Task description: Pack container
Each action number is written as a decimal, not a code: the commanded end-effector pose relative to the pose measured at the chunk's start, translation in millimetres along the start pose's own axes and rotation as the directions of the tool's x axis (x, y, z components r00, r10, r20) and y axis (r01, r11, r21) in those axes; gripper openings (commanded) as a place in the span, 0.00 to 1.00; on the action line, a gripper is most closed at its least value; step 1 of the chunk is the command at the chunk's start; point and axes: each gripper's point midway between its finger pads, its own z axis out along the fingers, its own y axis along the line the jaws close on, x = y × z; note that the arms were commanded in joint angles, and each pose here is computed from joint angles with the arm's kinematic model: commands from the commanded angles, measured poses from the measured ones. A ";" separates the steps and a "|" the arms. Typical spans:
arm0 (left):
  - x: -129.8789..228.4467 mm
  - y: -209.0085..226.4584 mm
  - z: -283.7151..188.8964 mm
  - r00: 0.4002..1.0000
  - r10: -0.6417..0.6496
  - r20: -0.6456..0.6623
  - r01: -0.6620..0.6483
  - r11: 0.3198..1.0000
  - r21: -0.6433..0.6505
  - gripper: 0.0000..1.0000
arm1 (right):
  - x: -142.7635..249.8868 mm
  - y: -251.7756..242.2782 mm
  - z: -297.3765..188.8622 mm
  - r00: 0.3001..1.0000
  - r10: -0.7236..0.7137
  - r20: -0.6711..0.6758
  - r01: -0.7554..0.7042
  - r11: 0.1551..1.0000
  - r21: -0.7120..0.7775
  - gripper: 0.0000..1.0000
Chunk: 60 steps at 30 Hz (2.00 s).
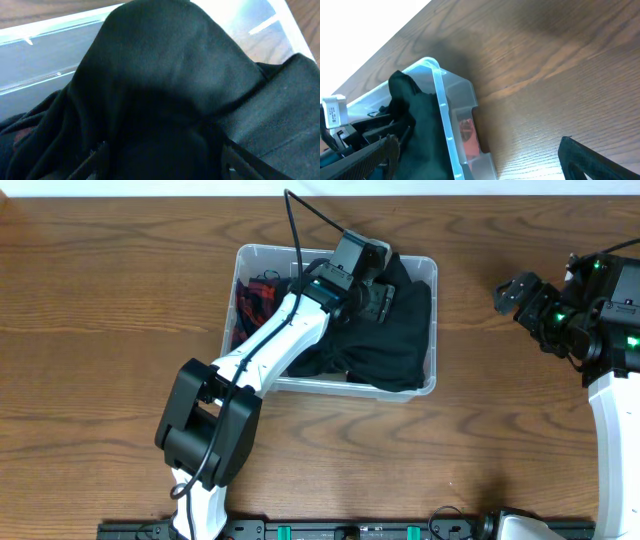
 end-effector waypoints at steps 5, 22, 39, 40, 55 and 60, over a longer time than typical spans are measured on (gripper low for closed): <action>19.5 1.2 -14.8 0.998 -0.004 -0.060 0.003 1.000 -0.018 0.70 | -0.9 -0.7 -0.5 1.000 -0.003 0.001 0.003 1.000 -0.002 0.99; 18.0 57.1 -345.9 0.927 -0.021 0.374 0.222 0.835 -0.503 0.86 | -0.9 -0.7 -0.5 1.000 -0.003 0.001 0.003 1.000 -0.002 0.99; 170.7 74.4 -447.3 0.838 -0.231 0.495 0.467 0.772 -0.430 0.98 | -1.0 -0.6 -0.5 1.000 -0.003 0.001 0.003 1.000 -0.002 0.99; 174.6 68.0 -441.7 0.852 -0.244 0.463 0.449 0.796 -0.405 0.98 | -1.0 -0.6 -0.5 1.000 -0.003 0.001 0.003 1.000 -0.002 0.99; 173.7 67.5 -439.3 0.904 -0.134 0.407 0.328 0.827 -0.457 0.98 | -1.0 -0.6 -0.5 1.000 -0.003 0.001 0.003 1.000 -0.002 0.99; 168.9 89.5 -433.2 0.843 -0.168 0.511 0.439 0.765 -0.472 0.98 | -0.9 -0.7 -0.5 1.000 -0.003 0.001 0.003 1.000 -0.002 0.99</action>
